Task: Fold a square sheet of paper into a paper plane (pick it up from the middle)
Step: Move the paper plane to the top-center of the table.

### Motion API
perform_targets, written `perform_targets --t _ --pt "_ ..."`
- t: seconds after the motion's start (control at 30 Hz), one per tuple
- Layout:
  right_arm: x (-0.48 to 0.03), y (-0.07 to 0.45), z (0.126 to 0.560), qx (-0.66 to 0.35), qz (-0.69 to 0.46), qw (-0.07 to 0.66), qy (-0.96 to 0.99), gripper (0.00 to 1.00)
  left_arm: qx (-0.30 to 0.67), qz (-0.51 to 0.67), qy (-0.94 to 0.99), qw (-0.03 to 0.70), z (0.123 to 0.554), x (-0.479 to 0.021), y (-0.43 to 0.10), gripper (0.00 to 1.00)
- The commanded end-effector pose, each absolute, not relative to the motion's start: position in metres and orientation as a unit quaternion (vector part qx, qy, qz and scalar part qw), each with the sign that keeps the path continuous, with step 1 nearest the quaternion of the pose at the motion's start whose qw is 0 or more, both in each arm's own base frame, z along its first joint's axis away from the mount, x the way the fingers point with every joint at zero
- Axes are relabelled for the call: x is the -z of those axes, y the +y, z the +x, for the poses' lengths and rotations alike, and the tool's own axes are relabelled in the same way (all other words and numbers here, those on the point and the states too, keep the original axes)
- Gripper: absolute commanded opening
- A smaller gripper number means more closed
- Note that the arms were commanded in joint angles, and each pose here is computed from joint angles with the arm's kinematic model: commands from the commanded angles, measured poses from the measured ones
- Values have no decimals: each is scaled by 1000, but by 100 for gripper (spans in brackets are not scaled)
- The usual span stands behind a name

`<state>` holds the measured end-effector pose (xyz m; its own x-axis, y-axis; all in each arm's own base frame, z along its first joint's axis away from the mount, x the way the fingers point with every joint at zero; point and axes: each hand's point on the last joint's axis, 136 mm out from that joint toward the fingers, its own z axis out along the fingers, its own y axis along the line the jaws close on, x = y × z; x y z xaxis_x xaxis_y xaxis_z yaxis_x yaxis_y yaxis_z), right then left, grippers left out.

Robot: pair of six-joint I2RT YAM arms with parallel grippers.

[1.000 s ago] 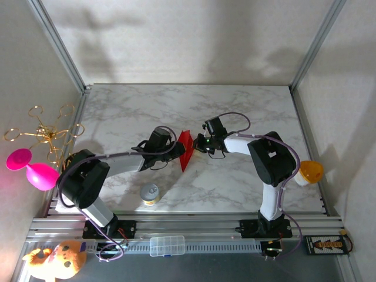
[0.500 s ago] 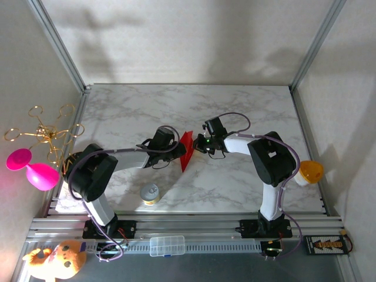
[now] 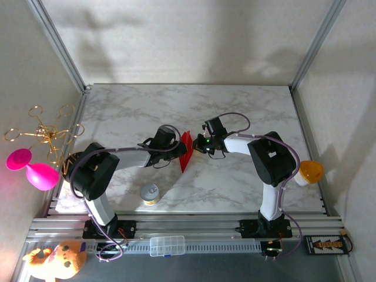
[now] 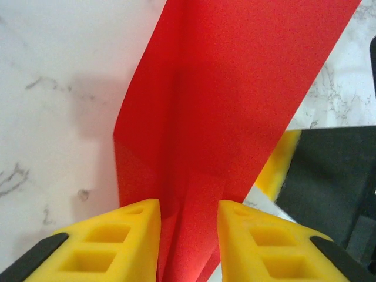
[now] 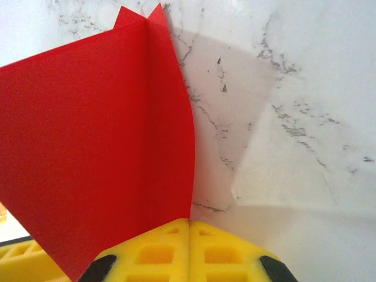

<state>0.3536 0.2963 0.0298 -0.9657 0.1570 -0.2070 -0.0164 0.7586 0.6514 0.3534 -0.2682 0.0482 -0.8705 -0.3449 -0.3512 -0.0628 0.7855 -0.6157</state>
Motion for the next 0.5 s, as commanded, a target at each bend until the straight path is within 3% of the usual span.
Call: perform_targets --t 0.0,0.47 --pt "-35 298 357 -349 30 128 928 5 288 -100 919 250 367 -51 -272 31" --pt "-37 299 358 -352 29 128 927 5 273 -93 930 229 350 -47 -266 35"
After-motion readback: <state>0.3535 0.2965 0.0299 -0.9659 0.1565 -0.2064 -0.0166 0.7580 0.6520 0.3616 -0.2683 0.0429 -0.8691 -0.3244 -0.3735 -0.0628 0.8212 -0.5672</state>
